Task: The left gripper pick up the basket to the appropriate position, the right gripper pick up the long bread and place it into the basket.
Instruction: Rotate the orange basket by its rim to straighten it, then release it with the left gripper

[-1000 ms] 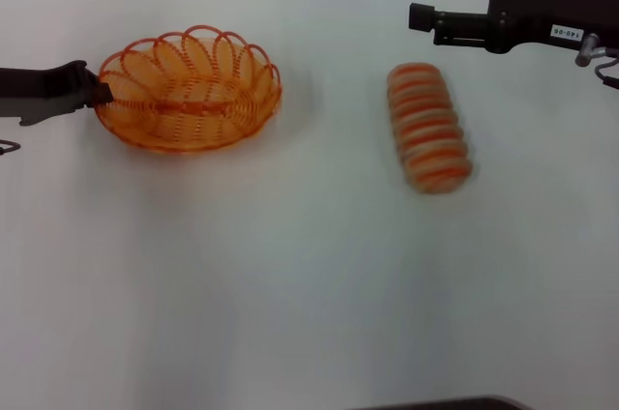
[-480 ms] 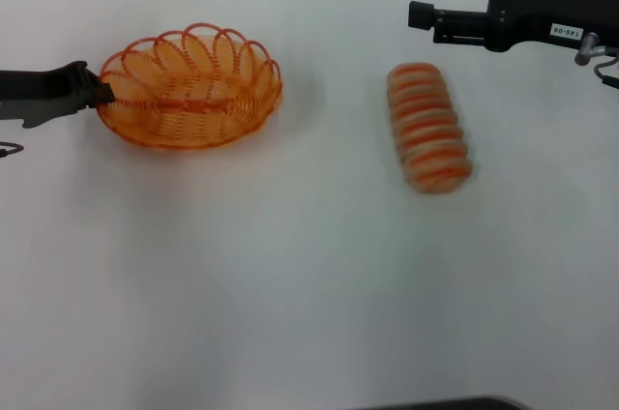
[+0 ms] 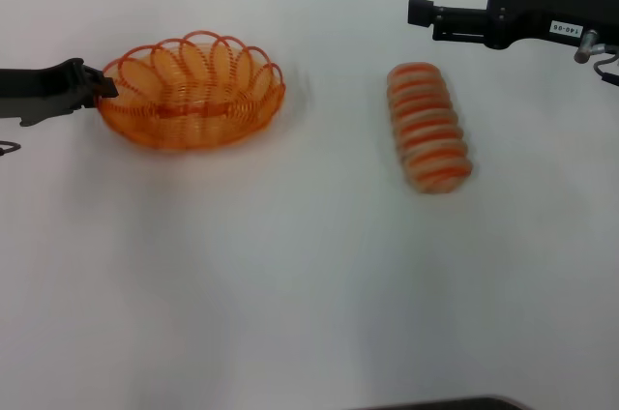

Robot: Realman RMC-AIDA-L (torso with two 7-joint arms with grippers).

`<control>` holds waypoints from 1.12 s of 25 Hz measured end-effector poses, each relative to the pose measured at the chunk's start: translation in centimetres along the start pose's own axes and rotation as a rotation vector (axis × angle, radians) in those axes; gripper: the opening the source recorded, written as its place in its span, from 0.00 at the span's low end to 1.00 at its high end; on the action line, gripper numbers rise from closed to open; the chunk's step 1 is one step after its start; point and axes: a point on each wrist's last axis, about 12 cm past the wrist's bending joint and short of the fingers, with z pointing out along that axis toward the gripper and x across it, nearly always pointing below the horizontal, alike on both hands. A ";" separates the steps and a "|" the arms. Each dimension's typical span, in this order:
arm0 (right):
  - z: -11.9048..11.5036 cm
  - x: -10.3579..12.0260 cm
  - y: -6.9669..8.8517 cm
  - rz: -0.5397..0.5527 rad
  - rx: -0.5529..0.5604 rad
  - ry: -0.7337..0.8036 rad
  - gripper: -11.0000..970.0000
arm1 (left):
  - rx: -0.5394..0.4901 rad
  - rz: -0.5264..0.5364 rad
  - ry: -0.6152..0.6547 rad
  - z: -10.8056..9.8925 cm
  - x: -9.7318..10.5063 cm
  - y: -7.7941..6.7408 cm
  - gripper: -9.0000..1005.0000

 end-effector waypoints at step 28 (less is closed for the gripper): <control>0.5 -0.8 -0.5 0.161 -0.003 0.021 0.90 | 0.115 0.242 -0.020 -2.0 0.4 1.0 0.79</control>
